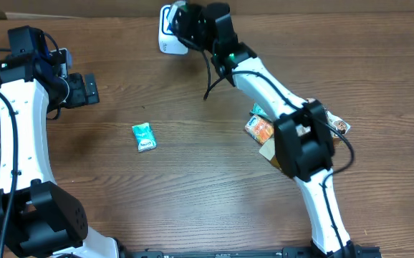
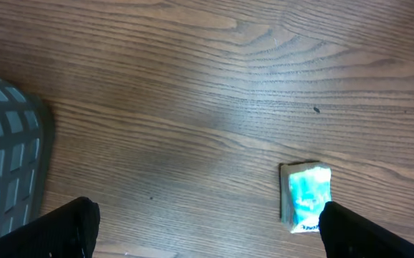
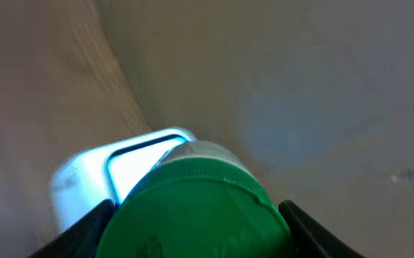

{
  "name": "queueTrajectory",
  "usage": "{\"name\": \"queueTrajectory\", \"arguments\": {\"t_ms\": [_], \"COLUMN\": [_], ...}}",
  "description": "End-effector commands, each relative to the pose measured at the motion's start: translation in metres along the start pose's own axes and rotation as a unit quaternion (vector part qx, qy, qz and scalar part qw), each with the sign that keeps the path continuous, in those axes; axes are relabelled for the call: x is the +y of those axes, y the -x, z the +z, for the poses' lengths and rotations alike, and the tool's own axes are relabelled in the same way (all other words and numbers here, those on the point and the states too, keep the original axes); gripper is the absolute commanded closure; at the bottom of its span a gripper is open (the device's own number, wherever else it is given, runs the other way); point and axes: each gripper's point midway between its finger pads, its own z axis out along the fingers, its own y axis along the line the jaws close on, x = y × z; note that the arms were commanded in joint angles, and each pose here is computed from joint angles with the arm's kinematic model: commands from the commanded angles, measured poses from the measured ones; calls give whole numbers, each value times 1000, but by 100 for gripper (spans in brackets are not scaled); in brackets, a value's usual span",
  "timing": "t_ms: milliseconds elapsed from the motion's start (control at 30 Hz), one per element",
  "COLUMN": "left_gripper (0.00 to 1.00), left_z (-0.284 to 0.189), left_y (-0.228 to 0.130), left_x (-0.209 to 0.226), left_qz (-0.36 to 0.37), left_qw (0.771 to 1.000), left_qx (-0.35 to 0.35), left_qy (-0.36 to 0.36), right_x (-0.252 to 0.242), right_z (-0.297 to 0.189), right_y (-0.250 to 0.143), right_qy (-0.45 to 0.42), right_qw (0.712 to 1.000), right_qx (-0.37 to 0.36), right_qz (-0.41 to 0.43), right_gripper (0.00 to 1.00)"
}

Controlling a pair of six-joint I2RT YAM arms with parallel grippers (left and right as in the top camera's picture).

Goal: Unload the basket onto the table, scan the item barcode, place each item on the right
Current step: 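Carry the jar right and set it down beside the pile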

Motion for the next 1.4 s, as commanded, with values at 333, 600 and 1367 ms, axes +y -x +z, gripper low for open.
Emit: {"name": "queueTrajectory", "arguments": {"t_ms": [333,600,1367], "left_gripper": [0,0,0], "left_z": [-4,-4,-4], "left_y": [5,5,5], "left_x": [-6,-6,-6], "left_qz": [18,18,18], "left_qw": [1000,1000,1000], "left_qx": [-9,-9,-9], "left_qy": [-2,-2,-2], "right_x": [15,63,39], "right_z": [-168,-184,-145], "right_y": [18,-54,-209], "right_qy": [156,236,138], "right_qw": [947,884,840], "right_qx": [172,308,441], "right_qz": [224,261,285], "right_gripper": [46,53,47]}}
